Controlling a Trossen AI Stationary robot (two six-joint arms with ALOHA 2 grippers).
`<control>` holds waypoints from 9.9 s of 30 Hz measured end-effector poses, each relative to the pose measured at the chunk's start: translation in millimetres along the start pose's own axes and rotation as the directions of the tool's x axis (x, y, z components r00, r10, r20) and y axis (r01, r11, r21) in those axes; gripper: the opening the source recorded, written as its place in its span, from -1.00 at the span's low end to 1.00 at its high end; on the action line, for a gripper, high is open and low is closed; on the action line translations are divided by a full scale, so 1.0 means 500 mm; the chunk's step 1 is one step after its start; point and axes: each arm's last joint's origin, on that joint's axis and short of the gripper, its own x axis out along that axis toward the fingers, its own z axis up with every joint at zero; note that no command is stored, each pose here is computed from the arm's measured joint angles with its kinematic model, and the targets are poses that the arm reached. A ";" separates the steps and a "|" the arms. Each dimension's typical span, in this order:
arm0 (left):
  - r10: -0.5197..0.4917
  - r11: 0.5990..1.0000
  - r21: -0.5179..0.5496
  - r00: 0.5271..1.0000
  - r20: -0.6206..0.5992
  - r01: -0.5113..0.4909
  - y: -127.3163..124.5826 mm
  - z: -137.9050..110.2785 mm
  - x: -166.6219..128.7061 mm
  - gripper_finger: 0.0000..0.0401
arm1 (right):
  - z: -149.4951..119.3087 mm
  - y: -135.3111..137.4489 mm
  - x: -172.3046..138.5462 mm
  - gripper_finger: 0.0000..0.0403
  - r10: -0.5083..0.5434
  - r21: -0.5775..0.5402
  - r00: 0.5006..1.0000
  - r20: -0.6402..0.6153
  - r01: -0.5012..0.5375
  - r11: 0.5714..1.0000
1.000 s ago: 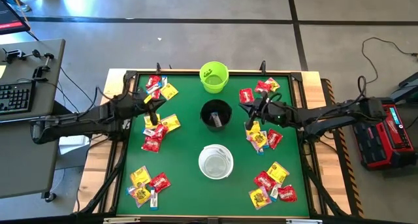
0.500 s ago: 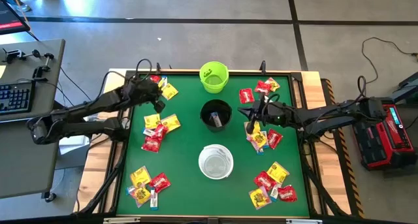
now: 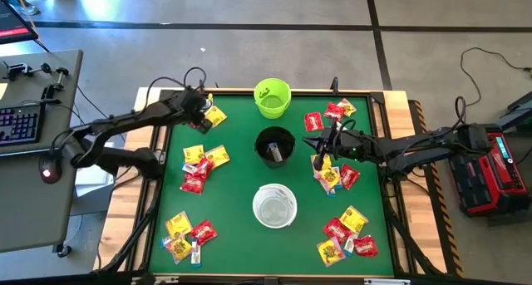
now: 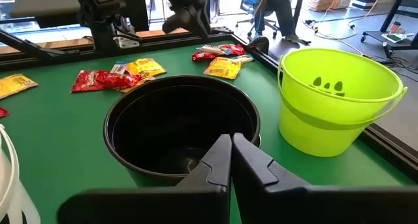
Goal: Sort candy by brand, put in halloween buckets
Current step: Put the white chocolate into the black bucket
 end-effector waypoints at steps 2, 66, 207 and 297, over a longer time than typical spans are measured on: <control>0.035 0.999 -0.009 0.999 -0.008 -0.035 0.003 0.007 0.015 -0.40 | 0.000 0.000 0.000 -1.00 0.000 0.000 1.000 0.000 0.000 1.000; 0.084 0.987 0.143 0.991 -0.102 -0.069 0.017 0.048 0.137 -0.85 | -0.007 0.000 0.000 -1.00 -0.003 0.023 0.999 -0.036 0.004 1.000; -0.147 0.928 0.346 0.989 -0.008 0.141 -0.082 0.045 -0.068 -0.43 | -0.011 -0.002 0.000 -1.00 -0.008 0.038 0.999 -0.047 0.010 0.999; -0.423 0.558 0.726 0.891 -0.168 0.402 -0.522 0.266 -0.078 -0.18 | -0.019 -0.003 0.000 -1.00 -0.022 0.007 0.996 -0.083 0.023 1.000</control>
